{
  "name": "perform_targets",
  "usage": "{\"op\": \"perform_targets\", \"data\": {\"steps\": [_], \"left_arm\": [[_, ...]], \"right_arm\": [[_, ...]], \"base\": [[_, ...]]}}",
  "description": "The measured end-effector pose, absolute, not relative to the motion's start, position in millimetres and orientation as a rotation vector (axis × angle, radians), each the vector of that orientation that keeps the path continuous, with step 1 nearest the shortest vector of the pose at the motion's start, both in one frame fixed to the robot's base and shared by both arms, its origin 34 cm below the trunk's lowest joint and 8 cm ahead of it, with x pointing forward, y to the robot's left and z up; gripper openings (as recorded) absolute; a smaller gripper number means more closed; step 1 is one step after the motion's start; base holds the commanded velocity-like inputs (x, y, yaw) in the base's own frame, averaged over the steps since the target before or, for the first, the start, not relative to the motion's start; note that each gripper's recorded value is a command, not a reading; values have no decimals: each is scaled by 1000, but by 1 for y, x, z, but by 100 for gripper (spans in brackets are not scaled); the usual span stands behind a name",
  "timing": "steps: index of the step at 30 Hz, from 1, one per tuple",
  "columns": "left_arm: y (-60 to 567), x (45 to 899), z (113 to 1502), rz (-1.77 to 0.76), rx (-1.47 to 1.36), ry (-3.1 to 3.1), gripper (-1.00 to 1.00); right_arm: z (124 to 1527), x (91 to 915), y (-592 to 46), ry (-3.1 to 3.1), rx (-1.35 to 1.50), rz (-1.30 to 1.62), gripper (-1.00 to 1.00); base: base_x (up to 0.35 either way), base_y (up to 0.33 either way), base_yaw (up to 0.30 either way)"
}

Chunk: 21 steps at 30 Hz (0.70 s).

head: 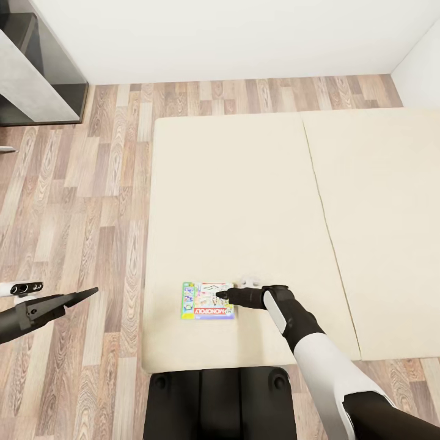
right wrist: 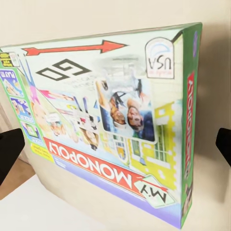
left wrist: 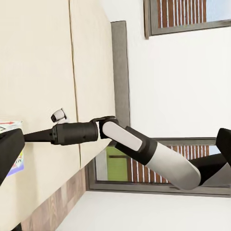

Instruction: Put all the toys in the child's room - the three board games (two on the bed and one on the table), the two jigsaw puzzles on the table, and the tennis ball on the table - inside the toy box on the table in the child's room.

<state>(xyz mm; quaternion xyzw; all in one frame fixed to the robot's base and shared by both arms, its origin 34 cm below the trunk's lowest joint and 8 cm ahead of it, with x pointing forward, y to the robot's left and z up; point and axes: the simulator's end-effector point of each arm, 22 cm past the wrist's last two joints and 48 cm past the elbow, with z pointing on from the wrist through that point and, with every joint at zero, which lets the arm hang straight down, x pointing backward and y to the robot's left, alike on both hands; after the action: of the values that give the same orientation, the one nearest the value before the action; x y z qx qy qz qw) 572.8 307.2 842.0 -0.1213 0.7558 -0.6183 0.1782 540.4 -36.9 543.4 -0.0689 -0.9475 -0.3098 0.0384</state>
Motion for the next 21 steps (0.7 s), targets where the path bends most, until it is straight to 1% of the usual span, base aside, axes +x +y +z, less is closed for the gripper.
{"op": "perform_targets", "data": {"steps": [5, 13, 21], "left_arm": [[307, 573, 842, -1749, -343, 2138, 100], [307, 573, 842, -1749, -344, 2138, 100], [307, 573, 842, -1749, -344, 2138, 100]], "right_arm": [[543, 540, -37, -2906, -211, -949, 100], [543, 540, -37, -2906, -212, -949, 100], [543, 541, -37, -2908, -213, -951, 100]], "base": [[0, 15, 0], [0, 85, 0], [0, 15, 0]]}}
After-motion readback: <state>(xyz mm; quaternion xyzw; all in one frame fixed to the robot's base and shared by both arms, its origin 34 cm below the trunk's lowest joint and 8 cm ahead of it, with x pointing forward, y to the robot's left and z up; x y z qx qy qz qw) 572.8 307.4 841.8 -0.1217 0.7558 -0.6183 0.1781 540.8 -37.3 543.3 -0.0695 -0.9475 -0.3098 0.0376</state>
